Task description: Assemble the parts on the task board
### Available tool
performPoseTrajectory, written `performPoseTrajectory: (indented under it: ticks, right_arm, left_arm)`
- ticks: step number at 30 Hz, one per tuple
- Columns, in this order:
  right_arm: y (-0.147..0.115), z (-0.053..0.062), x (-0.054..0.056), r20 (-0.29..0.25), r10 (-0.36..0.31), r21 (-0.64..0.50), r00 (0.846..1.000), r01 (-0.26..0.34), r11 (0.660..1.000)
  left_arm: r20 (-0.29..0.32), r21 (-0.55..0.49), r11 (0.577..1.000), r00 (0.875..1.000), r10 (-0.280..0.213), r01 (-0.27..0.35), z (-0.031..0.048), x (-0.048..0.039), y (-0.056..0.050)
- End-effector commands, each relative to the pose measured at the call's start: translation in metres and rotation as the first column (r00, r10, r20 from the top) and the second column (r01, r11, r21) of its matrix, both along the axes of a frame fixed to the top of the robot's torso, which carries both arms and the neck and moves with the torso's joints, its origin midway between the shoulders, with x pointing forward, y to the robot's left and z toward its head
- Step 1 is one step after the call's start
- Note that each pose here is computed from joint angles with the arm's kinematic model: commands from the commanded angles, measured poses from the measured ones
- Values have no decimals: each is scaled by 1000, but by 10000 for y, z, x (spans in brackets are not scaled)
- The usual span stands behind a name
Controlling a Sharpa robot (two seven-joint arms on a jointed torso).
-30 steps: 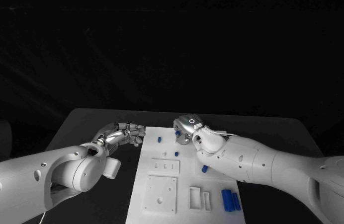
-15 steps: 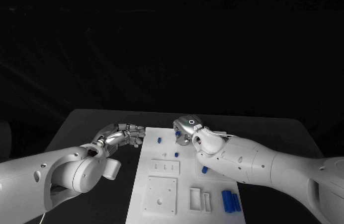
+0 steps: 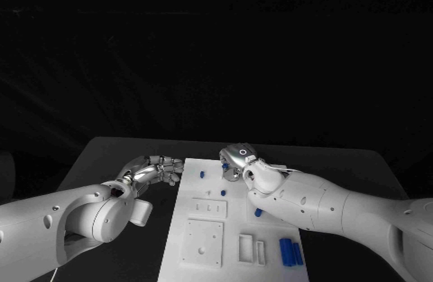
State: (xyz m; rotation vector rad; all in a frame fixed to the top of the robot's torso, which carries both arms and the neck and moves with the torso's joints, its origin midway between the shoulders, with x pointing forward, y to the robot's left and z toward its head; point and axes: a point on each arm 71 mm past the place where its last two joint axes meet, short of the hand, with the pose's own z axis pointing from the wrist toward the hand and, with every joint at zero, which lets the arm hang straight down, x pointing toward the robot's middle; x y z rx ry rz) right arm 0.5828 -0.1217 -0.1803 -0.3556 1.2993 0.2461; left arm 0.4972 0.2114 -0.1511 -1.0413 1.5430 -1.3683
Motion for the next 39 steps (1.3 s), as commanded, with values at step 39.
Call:
performPoseTrajectory:
  ticks: [39]
  right_arm:
    - [-42,16,50,-45,-21,32,999,23,999]
  left_arm:
    - [0,-7,1000,1000,-9,9,11,-4,-8]
